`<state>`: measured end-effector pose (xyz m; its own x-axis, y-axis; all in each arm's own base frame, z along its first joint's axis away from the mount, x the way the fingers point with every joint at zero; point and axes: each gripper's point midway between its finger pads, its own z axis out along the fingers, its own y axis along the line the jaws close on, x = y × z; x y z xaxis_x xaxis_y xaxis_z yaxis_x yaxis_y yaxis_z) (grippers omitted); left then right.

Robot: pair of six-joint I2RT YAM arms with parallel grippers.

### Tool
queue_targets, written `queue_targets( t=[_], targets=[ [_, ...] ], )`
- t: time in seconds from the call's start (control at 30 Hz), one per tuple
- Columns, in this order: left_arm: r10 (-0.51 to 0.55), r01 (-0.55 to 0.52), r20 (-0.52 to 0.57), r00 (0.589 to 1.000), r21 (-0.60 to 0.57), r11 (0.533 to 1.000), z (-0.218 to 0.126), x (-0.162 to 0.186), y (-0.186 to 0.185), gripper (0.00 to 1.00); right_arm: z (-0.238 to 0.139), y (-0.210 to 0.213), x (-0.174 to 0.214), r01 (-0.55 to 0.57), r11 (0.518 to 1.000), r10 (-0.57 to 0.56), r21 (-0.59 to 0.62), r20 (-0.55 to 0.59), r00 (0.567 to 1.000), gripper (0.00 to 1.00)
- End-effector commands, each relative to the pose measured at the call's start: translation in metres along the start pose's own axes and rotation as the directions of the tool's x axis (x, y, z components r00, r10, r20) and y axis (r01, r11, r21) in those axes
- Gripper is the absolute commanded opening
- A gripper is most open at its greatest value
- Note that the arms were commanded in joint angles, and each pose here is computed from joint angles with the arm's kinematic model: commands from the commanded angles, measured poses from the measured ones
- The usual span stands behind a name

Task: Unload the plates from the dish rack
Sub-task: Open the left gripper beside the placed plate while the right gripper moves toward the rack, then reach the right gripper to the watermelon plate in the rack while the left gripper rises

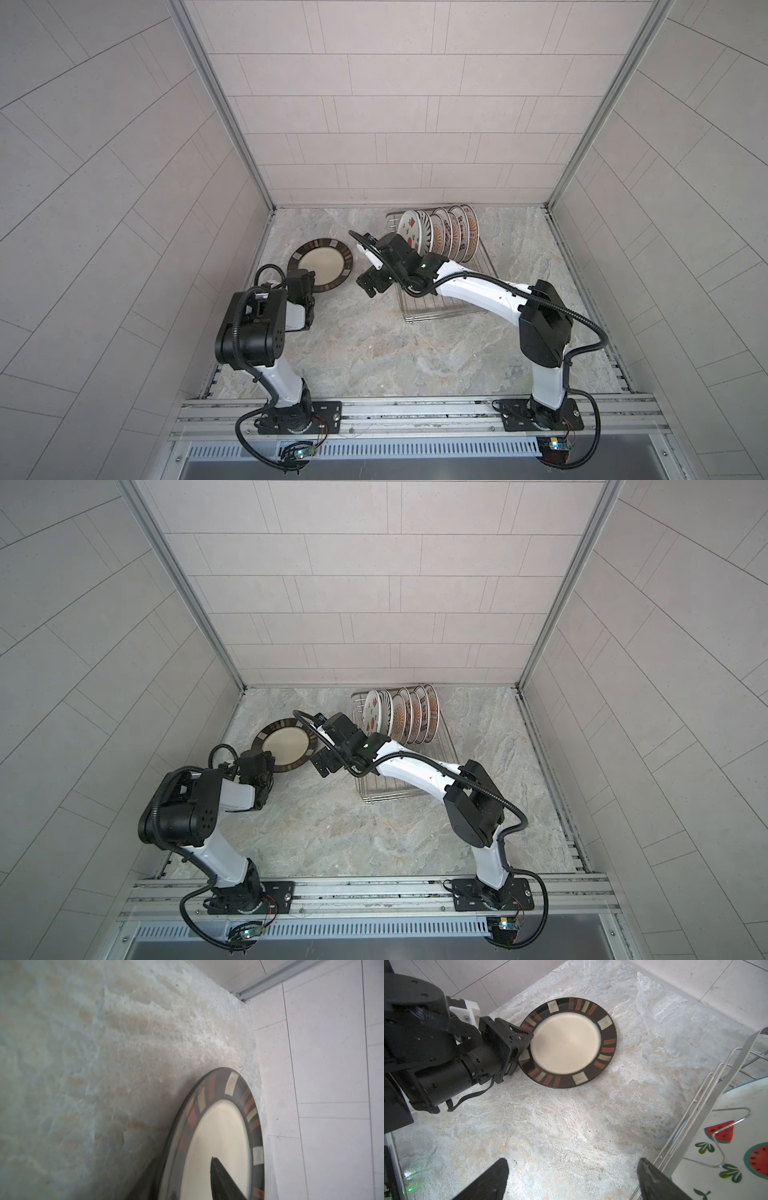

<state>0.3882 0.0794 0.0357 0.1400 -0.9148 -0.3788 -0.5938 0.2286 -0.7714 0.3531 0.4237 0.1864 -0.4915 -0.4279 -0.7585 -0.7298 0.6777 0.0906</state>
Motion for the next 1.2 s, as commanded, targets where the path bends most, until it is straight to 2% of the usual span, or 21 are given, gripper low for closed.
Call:
queue_targets(
  t=[0.0,0.1,0.13,0.43,0.57,0.7,0.87,0.97,1.1,1.17],
  targets=[
    [-0.004,0.004,0.023,1.000,0.007,1.000,-0.006,-0.007,0.000,0.80,-0.015,0.003,-0.014,0.026,1.000,-0.026,-0.004,0.031,0.999,0.98],
    [0.001,-0.002,0.033,0.999,0.007,1.000,-0.009,-0.010,0.001,0.92,-0.022,0.004,-0.018,0.029,1.000,-0.029,-0.006,0.043,0.999,0.98],
    [0.002,-0.002,0.036,0.999,0.003,1.000,-0.012,-0.011,0.002,1.00,-0.025,0.004,-0.020,0.032,0.999,-0.032,-0.005,0.048,0.998,0.98],
    [0.036,-0.037,0.083,0.996,0.012,0.999,-0.042,-0.028,-0.005,1.00,-0.056,-0.010,-0.030,0.034,0.996,-0.042,0.085,0.098,0.994,0.99],
    [0.070,-0.070,-0.004,0.998,0.080,0.994,-0.055,-0.016,-0.022,1.00,-0.076,-0.023,-0.035,0.009,0.987,-0.032,0.162,0.139,0.990,1.00],
    [0.084,-0.077,-0.045,0.995,0.142,0.987,-0.071,-0.006,-0.034,1.00,-0.104,-0.044,-0.042,-0.069,0.960,0.007,0.271,0.223,0.975,1.00],
    [0.127,-0.112,-0.053,0.991,0.222,0.969,-0.098,-0.004,-0.053,1.00,-0.132,-0.058,-0.042,-0.157,0.933,0.059,0.324,0.291,0.955,1.00],
    [0.206,-0.174,-0.062,0.977,0.338,0.925,-0.123,0.003,-0.080,1.00,-0.144,-0.066,-0.039,-0.176,0.916,0.073,0.361,0.281,0.957,0.99],
    [0.387,-0.336,0.001,0.922,0.500,0.798,-0.166,0.023,-0.118,1.00,-0.161,-0.082,-0.042,-0.197,0.875,0.044,0.442,0.333,0.942,1.00],
    [0.455,-0.384,0.018,0.890,0.567,0.729,-0.182,0.035,-0.130,1.00,-0.164,-0.087,-0.039,-0.186,0.874,0.033,0.450,0.328,0.944,1.00]
  ],
)
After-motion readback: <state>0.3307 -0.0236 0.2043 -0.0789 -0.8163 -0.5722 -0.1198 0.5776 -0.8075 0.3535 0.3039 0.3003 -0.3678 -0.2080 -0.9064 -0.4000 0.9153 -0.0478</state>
